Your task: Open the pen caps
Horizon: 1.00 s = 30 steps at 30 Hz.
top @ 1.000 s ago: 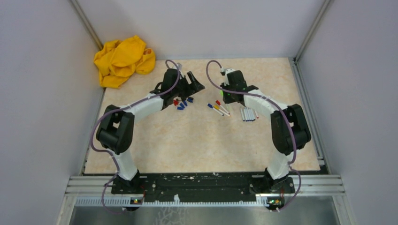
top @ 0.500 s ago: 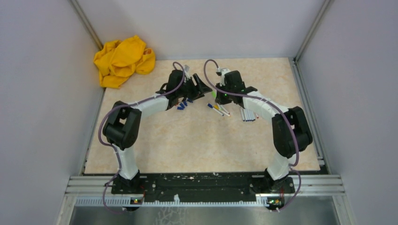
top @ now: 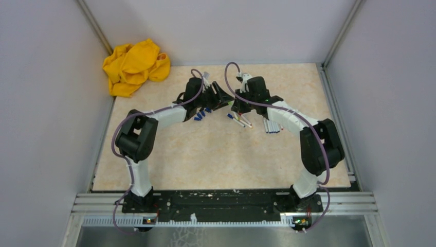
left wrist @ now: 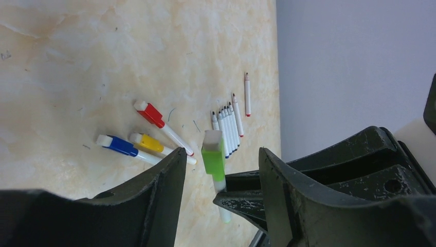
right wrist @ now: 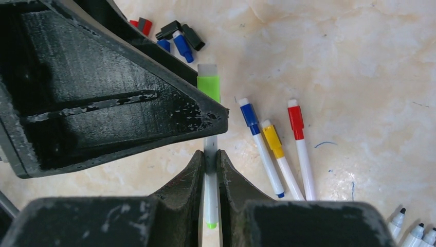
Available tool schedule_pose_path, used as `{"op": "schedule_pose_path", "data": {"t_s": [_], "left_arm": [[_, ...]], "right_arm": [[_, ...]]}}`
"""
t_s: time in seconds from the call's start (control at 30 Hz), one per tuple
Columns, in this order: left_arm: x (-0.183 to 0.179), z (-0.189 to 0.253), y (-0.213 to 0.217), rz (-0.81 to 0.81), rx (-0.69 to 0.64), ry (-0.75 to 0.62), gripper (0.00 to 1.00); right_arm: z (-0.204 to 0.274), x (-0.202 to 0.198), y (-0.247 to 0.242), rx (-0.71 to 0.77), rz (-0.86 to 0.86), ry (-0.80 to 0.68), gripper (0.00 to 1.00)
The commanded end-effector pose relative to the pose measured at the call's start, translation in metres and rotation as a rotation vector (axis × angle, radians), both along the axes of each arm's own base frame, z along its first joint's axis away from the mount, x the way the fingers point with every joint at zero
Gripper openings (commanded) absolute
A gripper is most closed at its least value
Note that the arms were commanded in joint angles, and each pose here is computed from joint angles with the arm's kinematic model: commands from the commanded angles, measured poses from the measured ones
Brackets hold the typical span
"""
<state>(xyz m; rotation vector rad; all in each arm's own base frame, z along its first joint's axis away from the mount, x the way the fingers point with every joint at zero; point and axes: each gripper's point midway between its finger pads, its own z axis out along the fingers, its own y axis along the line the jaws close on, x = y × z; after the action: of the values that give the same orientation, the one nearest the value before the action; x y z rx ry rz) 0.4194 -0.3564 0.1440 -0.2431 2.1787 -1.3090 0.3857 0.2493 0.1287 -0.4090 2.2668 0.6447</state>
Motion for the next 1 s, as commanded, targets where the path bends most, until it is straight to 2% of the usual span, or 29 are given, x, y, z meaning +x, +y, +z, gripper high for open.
{"op": "schedule_pose_path", "data": {"t_s": [0.0,0.33,0.43,0.53,0.57,0.73,0.77,0.87,0.97], "left_arm": [[-0.002,0.005,-0.008,-0.015,-0.043,-0.01,0.59],[-0.003,0.005,-0.011,-0.03,-0.058,-0.011,0.43],[-0.005,0.004,-0.012,-0.038,-0.06,-0.009,0.32],[-0.006,0.004,-0.012,-0.04,-0.062,-0.011,0.06],[-0.006,0.005,-0.012,-0.039,-0.063,-0.011,0.0],[-0.003,0.009,-0.009,-0.01,-0.061,-0.013,0.0],[-0.003,0.01,-0.009,-0.009,-0.062,-0.014,0.0],[-0.003,0.018,-0.012,-0.012,-0.068,-0.016,0.0],[-0.003,0.024,-0.016,-0.015,-0.066,-0.021,0.0]], "right_arm": [[0.034,-0.002,0.013,0.091,0.032,-0.075,0.0],[0.035,-0.003,0.016,0.11,0.038,-0.077,0.0],[0.036,-0.002,0.015,0.111,0.031,-0.083,0.0],[0.039,-0.001,0.014,0.111,0.024,-0.093,0.0],[0.04,-0.001,0.014,0.111,0.021,-0.096,0.0],[0.046,-0.004,0.012,0.121,0.023,-0.121,0.0],[0.046,-0.005,0.012,0.12,0.022,-0.123,0.02],[0.043,-0.004,0.012,0.104,0.024,-0.121,0.19],[0.041,-0.003,0.015,0.103,0.028,-0.118,0.23]]}}
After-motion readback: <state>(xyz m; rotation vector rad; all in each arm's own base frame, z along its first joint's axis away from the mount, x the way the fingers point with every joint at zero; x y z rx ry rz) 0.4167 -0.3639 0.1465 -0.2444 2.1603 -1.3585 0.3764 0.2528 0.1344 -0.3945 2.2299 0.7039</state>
